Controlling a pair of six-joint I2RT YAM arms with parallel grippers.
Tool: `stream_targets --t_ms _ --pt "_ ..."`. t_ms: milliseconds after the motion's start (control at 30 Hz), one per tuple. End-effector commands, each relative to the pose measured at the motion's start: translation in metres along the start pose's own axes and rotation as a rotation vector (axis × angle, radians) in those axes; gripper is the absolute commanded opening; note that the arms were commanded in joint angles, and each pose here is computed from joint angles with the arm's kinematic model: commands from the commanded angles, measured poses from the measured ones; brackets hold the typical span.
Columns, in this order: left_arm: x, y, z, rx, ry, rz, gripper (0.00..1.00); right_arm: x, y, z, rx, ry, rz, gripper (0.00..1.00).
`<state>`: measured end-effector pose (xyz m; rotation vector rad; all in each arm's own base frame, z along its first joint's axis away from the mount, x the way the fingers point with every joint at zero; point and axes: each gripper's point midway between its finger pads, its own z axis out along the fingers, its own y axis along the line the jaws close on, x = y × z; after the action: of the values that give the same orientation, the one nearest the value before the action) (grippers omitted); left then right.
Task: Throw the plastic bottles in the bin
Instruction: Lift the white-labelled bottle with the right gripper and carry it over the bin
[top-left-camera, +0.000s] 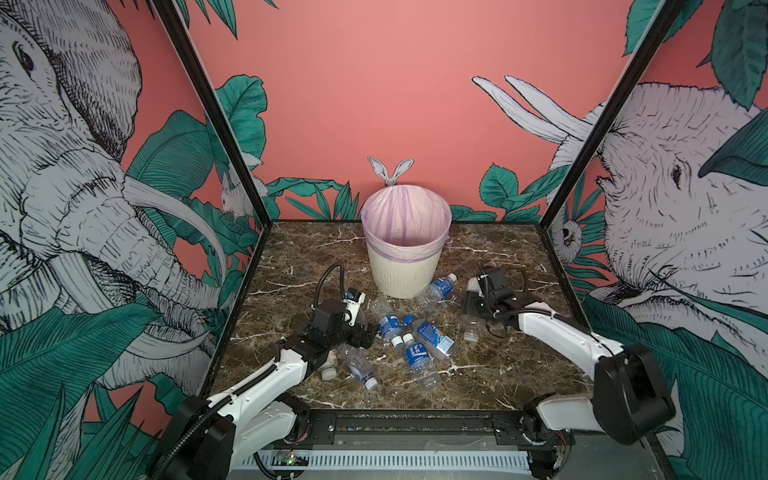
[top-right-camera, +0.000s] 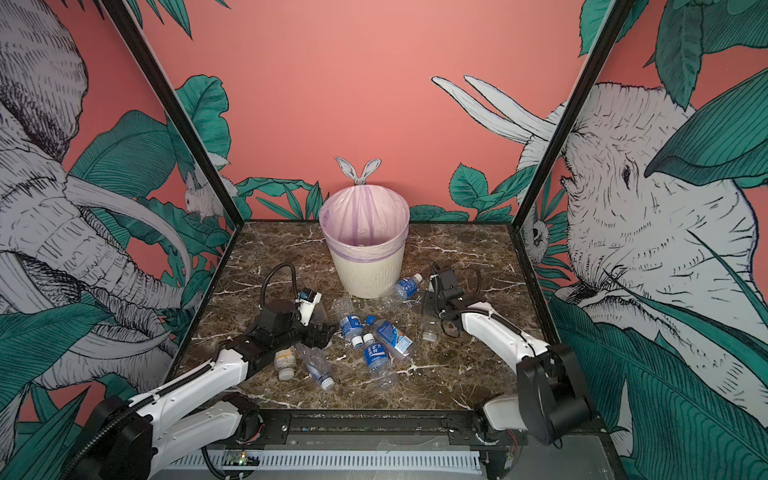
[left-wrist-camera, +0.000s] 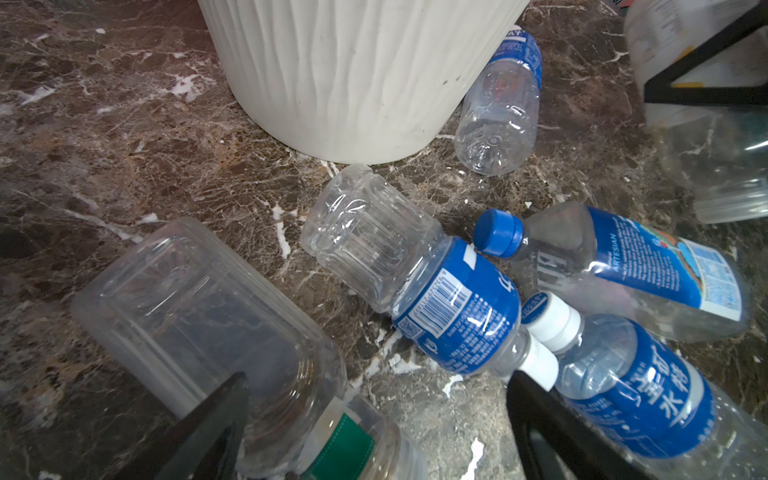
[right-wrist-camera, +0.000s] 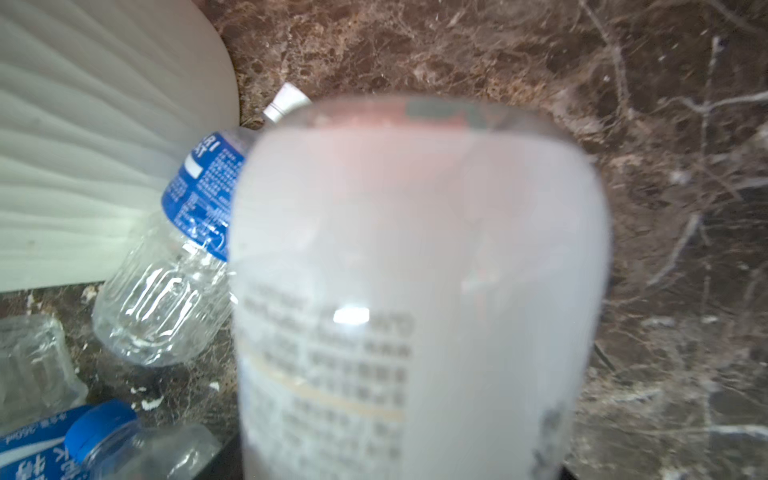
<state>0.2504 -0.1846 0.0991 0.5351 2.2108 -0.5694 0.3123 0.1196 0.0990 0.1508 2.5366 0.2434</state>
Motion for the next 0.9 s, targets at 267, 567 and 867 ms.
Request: stream_targets --t_ms 267,567,867 --pt "-0.006 -0.001 0.001 -0.006 -0.001 0.015 0.97 0.007 0.005 -0.073 -0.134 -0.274 -0.228 0.58" --pt "-0.007 0.001 -0.002 -0.023 -0.002 0.023 0.97 -0.018 0.013 -0.153 -0.168 -0.538 -0.295 0.59" --pt "-0.008 0.003 -0.005 -0.039 -0.012 0.025 0.97 -0.101 0.066 -0.279 -0.306 -0.753 -0.296 0.55"
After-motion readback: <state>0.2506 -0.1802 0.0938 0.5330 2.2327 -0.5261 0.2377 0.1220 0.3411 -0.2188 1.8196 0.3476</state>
